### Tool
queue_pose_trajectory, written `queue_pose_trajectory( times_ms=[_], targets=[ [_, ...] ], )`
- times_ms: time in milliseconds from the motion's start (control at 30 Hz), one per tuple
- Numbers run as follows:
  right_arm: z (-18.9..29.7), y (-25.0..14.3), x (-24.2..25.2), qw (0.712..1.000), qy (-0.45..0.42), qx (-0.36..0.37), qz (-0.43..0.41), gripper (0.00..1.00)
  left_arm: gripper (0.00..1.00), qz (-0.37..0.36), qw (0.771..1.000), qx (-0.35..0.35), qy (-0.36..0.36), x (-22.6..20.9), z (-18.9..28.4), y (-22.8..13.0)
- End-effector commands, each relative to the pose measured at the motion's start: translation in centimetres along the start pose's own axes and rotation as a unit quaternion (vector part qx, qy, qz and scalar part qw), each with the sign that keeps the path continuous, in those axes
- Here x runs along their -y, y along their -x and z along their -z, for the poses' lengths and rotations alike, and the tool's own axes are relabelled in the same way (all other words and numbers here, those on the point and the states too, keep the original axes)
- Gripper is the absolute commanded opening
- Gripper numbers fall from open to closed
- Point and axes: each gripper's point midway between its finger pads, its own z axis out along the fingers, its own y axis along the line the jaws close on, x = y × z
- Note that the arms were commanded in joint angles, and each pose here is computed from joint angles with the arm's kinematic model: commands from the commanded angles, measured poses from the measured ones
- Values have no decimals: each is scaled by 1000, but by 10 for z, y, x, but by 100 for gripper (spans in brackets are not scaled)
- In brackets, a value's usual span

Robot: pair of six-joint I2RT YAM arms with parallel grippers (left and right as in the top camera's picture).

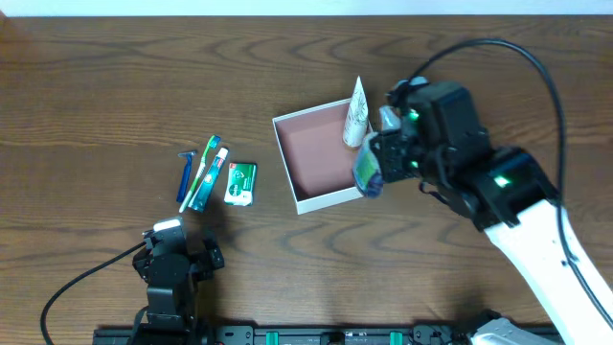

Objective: Pack container
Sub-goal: 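Lift the pump bottle into the box's right side and release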

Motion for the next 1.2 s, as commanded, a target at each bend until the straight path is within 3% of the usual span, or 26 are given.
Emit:
queue_pose_trajectory(
  times_ms=[0, 333, 400, 600, 633, 700, 767, 1000, 1167],
  targets=[
    [-19, 4, 3, 1000, -16, -9, 13, 19, 98, 7, 1000, -1, 4, -2, -2, -3],
    [-96, -9, 20, 994, -68, -71, 39, 20, 98, 7, 1000, -1, 4, -2, -2, -3],
    [-103, -15, 22, 993, -72, -85, 39, 25, 98, 7, 1000, -1, 4, -2, -2, -3],
    [-112, -17, 31, 990, -97, -88, 42, 25, 98, 7, 1000, -1, 4, -2, -2, -3],
    [-112, -16, 33, 990, -102, -87, 43, 29, 98, 7, 1000, -2, 4, -2, -2, -3],
    [-112, -16, 34, 989, -107, -88, 43, 55, 98, 7, 1000, -2, 4, -2, -2, -4],
    [-111, -17, 34, 989, -107, -88, 42, 64, 98, 7, 1000, -2, 4, -2, -2, -4],
    [-62, 12, 36, 994, -106, -17, 31, 77, 98, 7, 1000, -1, 4, -2, -2, -3],
    [6, 35, 92, 983, -163, 63, -57, 85, 98, 7, 1000, -2, 4, -2, -2, -3]
  ],
)
